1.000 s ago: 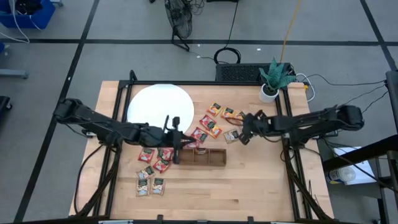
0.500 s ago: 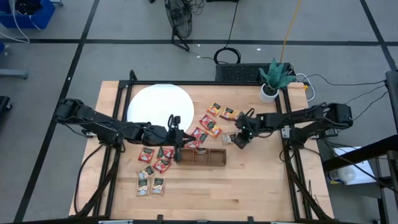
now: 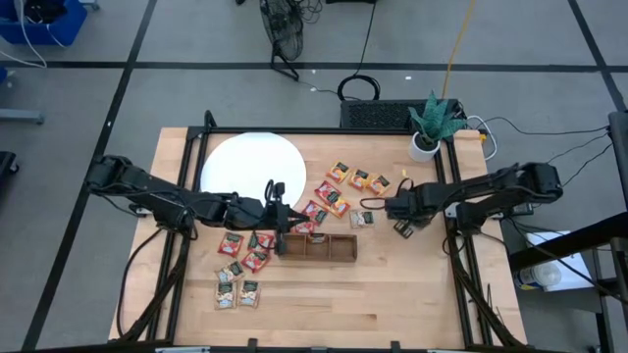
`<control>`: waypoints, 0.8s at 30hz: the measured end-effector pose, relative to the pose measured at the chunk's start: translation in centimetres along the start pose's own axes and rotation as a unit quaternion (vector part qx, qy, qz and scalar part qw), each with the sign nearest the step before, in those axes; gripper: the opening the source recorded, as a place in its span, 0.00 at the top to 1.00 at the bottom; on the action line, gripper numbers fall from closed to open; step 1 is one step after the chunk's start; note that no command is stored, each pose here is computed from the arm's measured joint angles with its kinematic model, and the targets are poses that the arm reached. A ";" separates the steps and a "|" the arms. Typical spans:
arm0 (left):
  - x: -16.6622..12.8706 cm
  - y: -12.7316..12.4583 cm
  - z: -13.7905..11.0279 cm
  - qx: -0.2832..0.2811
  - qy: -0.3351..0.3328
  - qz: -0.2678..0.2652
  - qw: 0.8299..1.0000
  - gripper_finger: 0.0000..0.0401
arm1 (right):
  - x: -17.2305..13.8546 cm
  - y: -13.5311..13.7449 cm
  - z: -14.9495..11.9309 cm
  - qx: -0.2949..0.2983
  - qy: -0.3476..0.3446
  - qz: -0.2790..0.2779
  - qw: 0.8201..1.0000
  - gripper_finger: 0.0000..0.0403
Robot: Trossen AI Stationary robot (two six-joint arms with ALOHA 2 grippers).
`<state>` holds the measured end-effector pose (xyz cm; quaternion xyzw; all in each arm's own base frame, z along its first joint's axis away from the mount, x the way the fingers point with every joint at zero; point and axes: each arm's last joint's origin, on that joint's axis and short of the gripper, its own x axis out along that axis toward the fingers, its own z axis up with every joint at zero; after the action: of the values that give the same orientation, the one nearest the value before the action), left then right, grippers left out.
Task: Pick & Place Tea
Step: Put the brown tea bag into the middle section of the wooden organizer
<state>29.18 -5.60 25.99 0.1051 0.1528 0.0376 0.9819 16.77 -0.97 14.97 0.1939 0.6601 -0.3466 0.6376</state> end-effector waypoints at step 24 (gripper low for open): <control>0.0 0.0 0.2 -0.003 -0.010 0.001 1.000 0.96 | 1.9 -3.7 1.1 0.063 0.062 -0.181 0.979 1.00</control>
<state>29.24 -5.61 26.18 0.1026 0.1431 0.0384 0.9836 14.72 -4.63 13.94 0.1320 0.6993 -0.4846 0.5086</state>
